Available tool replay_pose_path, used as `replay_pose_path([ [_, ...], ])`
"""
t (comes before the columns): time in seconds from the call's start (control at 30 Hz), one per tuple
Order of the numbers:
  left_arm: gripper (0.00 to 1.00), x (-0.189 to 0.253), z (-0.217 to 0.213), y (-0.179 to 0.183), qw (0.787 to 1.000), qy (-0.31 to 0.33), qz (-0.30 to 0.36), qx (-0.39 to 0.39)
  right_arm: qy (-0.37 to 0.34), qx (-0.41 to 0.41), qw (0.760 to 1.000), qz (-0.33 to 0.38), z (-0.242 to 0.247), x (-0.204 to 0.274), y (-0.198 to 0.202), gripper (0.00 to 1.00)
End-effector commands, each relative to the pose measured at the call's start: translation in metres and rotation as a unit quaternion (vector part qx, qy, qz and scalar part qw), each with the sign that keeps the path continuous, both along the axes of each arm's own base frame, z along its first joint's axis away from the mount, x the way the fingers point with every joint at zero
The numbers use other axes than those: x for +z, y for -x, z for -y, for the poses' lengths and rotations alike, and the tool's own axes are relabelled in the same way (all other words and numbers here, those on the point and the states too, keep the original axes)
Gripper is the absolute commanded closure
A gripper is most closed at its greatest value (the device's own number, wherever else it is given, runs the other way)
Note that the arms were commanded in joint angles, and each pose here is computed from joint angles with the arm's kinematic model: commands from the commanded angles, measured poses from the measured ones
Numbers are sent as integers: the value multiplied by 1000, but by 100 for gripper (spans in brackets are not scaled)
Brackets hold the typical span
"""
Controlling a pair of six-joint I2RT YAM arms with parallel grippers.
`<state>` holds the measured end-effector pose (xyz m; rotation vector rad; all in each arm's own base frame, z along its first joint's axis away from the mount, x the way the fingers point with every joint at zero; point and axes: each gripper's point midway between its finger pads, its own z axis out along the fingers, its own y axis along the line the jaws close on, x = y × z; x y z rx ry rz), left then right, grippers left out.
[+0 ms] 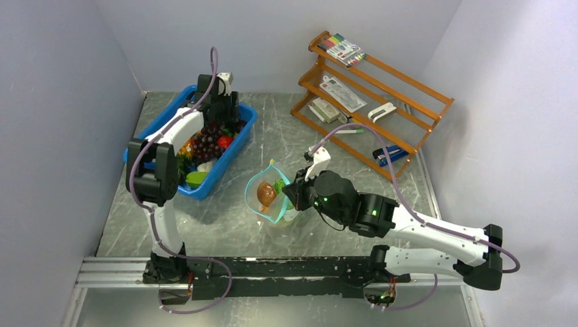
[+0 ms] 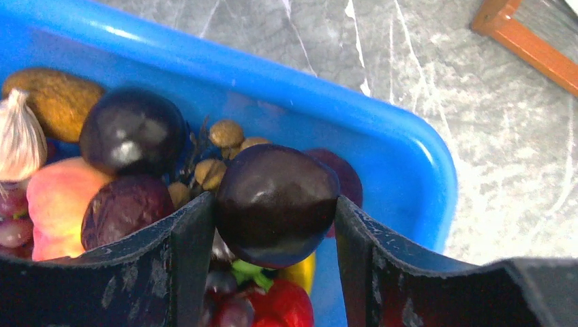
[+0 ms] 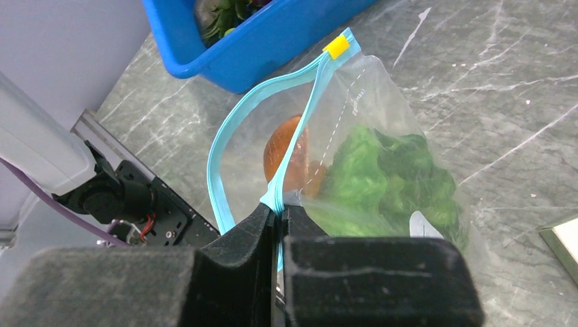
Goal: Place the food in the zip-top bag and seal the zipper
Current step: Pick up the fake vegetable from the bin, then place the fake vegetable in the zipper food storage bag.
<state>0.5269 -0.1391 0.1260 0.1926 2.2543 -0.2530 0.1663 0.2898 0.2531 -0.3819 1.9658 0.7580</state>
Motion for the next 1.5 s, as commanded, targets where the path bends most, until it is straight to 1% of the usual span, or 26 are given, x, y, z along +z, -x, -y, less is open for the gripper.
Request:
replay_pose_path([
  [0.0,63,29,4,25,999,37,-1,-6,-33,2,999,1,-4,14,1,100],
  [0.17,65,38,4,55,998,53,-14,-13,-37,7,999,1,-6,17,2,100],
  [0.33,67,51,4,96,996,82,-18,-15,-51,5,999,-8,-6,18,4,100],
  [0.47,68,69,14,130,991,127,-9,-45,-54,-10,998,-13,-5,13,0,100],
  [0.6,68,88,22,164,984,158,-3,-86,-39,-43,998,-30,-4,8,-7,100],
  [0.7,68,107,28,192,977,173,1,-122,-37,-46,998,-32,-9,9,-10,100],
  [0.83,68,137,38,235,961,210,23,-179,-34,-19,999,-28,-25,11,-9,100],
  [0.9,66,152,45,259,946,236,29,-218,-30,-9,999,-24,-30,10,-9,100],
  [0.93,66,159,49,270,939,249,31,-237,-43,-7,999,-16,-33,23,-10,100],
  [1.0,66,174,54,292,924,272,42,-267,-49,-9,999,-11,-35,29,-12,100],
  [1.13,65,181,58,318,906,299,45,-297,-44,-7,999,-2,-39,34,-15,100],
  [1.17,66,180,59,323,902,314,32,-295,-45,-7,999,1,-40,36,-16,100],
  [1.3,67,175,67,346,873,358,-1,-330,-60,-1,998,16,-41,44,-16,100],
  [1.33,66,175,67,349,871,361,-3,-333,-67,8,998,21,-43,49,-14,100],
  [1.47,64,169,67,355,875,354,-12,-331,-98,42,994,36,-52,63,-7,100],
])
